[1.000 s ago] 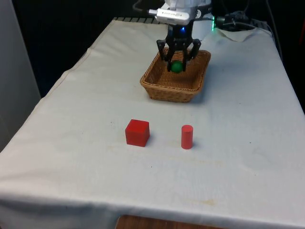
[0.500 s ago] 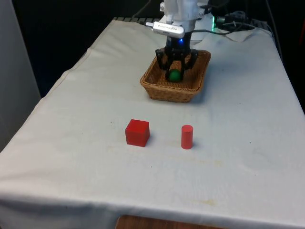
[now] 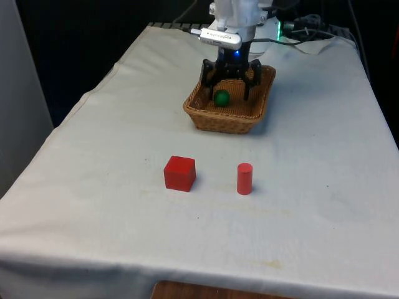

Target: Pick up the object to the left of the cylinder and place it into the basket.

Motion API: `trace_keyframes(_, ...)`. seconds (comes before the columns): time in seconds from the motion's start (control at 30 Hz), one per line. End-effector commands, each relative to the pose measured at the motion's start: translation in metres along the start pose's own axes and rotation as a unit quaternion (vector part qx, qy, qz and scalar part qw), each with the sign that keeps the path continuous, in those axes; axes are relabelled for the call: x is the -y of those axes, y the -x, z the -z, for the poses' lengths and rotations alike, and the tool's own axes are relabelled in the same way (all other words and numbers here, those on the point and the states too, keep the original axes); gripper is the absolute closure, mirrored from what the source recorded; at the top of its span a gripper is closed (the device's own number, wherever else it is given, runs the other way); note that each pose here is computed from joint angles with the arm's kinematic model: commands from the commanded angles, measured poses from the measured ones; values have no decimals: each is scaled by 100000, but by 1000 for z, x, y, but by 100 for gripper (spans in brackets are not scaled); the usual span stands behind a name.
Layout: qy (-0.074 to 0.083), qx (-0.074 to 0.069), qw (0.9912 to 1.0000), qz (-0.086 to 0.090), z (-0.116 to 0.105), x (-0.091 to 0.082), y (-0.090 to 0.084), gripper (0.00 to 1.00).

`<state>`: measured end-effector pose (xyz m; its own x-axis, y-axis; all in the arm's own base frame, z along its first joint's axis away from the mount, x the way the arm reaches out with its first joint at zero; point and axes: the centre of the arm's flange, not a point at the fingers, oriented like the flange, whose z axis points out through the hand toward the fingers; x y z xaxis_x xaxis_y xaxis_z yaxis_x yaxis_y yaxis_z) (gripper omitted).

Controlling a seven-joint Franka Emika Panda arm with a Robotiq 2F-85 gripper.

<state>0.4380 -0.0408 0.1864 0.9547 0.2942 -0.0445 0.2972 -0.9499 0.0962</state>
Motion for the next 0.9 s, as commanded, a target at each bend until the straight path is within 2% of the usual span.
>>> trace_keyframes(0.0,-57,-4,100000,-10,0,0,0,0)
trace_keyframes(0.2,0,-333,99999,-317,2,-1,-1,0)
trace_keyframes(0.4,-646,-1308,99978,-1492,21,-7,-4,0)
trace_keyframes(0.5,-1384,-1910,99962,-1418,25,-5,-4,0)
trace_keyframes(0.53,-1064,-1870,99961,-1800,30,-9,-5,0)
trace_keyframes(0.7,-1946,-3001,99908,-2346,47,-11,-7,0)
trace_keyframes(0.73,-2609,-3426,99886,-2083,47,-9,-6,0)
trace_keyframes(0.77,-2078,-3238,99897,-2424,50,-12,-8,0)
trace_keyframes(0.87,-2677,-3942,99850,-2691,62,-14,-11,0)
